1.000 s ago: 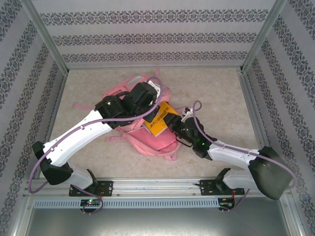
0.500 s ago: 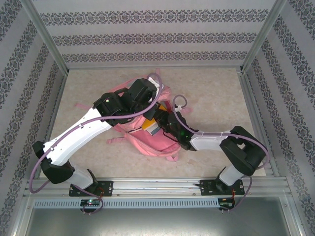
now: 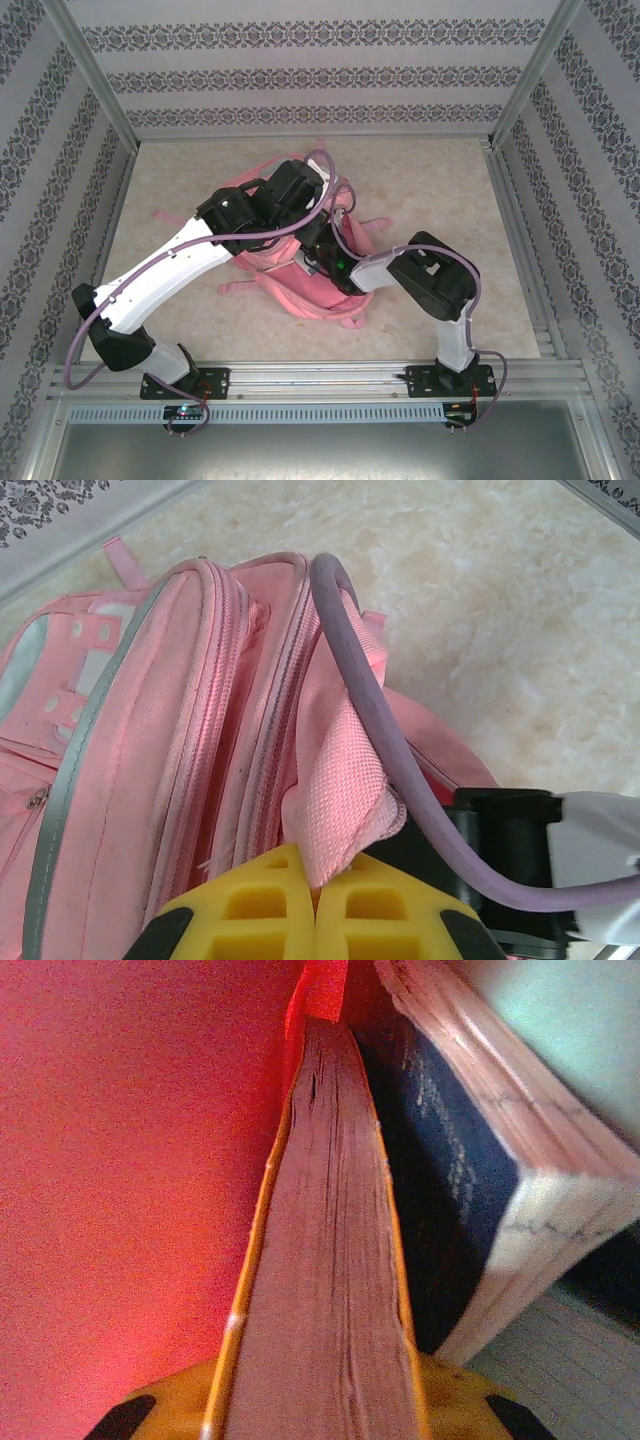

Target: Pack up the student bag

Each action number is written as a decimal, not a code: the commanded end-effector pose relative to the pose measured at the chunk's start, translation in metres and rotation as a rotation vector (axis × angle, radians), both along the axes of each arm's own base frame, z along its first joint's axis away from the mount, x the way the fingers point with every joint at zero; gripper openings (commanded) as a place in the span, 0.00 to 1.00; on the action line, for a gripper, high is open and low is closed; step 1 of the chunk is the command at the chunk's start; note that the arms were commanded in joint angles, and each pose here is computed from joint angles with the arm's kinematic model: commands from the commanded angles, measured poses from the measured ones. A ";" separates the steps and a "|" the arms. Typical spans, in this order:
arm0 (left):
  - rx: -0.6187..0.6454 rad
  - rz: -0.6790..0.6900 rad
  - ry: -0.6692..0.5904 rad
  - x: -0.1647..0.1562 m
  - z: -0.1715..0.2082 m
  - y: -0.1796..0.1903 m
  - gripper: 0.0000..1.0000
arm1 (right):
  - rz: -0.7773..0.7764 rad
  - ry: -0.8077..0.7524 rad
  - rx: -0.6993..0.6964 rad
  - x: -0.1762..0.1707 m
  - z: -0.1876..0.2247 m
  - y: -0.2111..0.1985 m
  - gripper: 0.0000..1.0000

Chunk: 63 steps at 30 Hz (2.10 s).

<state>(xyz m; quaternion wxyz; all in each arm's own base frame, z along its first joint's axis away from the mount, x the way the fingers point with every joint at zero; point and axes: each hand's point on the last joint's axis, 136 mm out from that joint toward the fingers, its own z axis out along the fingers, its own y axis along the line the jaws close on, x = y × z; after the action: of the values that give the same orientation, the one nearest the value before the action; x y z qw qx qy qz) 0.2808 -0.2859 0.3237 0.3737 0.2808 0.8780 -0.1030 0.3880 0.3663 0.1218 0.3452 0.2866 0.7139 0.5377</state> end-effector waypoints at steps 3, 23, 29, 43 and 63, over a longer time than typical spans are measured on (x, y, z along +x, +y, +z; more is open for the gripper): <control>-0.193 -0.017 -0.092 0.012 0.046 -0.026 0.00 | 0.009 -0.081 0.084 0.022 0.032 0.019 0.10; -0.308 0.072 0.021 0.035 0.018 -0.002 0.00 | 0.153 -0.196 -0.115 -0.029 0.042 -0.026 0.63; -0.337 0.095 0.050 0.038 0.009 0.004 0.00 | 0.180 -0.193 -0.152 -0.053 0.033 -0.047 0.63; -0.392 0.061 0.277 0.029 -0.062 -0.027 0.00 | 0.083 -0.183 -0.485 -0.142 0.020 -0.167 0.51; -0.374 -0.004 0.338 0.039 -0.103 -0.106 0.39 | 0.172 -0.201 -0.685 -0.187 0.036 -0.199 0.32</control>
<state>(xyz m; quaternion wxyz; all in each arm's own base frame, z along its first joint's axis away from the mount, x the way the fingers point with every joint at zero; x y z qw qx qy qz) 0.3103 -0.3987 0.1657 0.1911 0.1991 0.9163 -0.2902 0.2035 0.1630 0.1456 0.4398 0.0696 0.8282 0.3402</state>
